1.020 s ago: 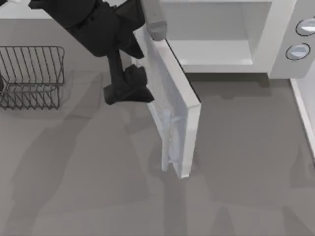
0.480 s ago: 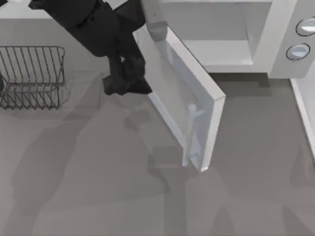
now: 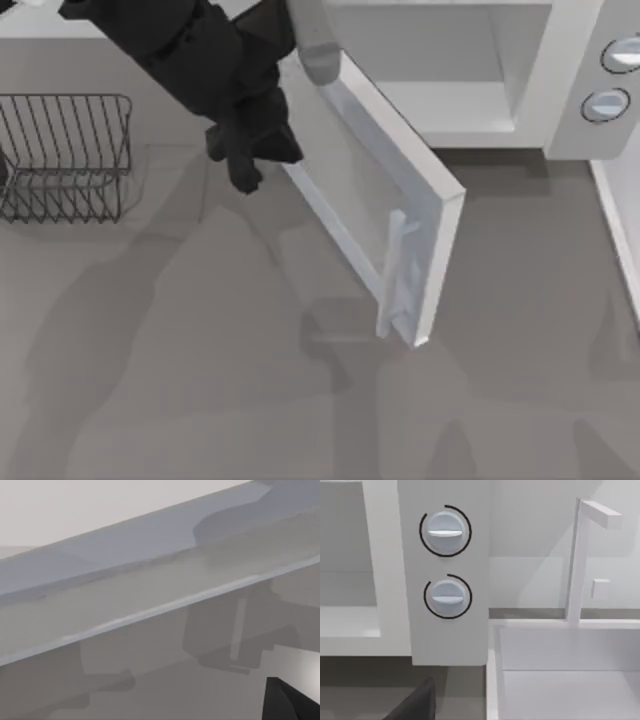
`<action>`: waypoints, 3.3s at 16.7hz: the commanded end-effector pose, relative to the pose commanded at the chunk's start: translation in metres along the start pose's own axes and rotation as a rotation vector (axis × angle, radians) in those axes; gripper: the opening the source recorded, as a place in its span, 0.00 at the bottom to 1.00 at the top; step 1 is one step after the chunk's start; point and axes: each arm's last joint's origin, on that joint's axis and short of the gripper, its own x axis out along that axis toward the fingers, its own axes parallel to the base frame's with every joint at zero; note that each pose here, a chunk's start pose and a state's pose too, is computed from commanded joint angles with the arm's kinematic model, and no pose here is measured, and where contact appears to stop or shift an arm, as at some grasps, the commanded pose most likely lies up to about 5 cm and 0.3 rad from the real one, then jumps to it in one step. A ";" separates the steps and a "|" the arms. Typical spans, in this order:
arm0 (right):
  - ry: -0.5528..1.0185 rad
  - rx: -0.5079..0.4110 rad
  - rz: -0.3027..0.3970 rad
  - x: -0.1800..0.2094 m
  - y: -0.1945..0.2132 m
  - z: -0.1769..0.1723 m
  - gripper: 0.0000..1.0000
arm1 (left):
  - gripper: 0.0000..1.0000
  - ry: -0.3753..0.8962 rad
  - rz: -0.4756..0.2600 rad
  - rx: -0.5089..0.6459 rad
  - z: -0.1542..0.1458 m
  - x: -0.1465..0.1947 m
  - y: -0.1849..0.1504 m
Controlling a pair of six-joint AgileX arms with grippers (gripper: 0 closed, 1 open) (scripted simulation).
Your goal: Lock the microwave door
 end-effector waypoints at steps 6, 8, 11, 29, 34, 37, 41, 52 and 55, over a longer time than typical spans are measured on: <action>0.000 0.000 0.000 0.000 0.000 0.000 1.00 | 0.00 0.000 0.000 0.000 0.000 0.000 0.000; 0.000 0.000 0.000 0.000 0.000 0.000 1.00 | 0.00 -0.001 0.002 -0.001 0.001 0.000 0.000; 0.000 0.000 0.000 0.000 0.000 0.000 1.00 | 0.00 0.007 -0.006 -0.008 0.009 0.008 -0.001; 0.000 0.000 0.000 0.000 0.000 0.000 1.00 | 0.00 0.003 -0.004 -0.013 0.040 0.025 -0.008; 0.000 0.000 0.000 0.000 0.000 0.000 1.00 | 0.00 0.001 0.001 -0.009 0.047 0.028 -0.009; 0.000 0.000 0.000 0.000 0.000 0.000 1.00 | 0.00 0.001 0.001 -0.012 0.049 0.029 -0.009; 0.000 0.000 0.000 0.000 0.000 0.000 1.00 | 0.00 0.001 0.001 -0.012 0.057 0.034 -0.011; 0.000 0.000 0.000 0.000 0.000 0.000 1.00 | 0.00 0.032 0.002 -0.010 0.068 0.043 -0.022; 0.000 0.000 0.000 0.000 0.000 0.000 1.00 | 0.00 0.079 -0.014 -0.022 0.069 0.057 -0.024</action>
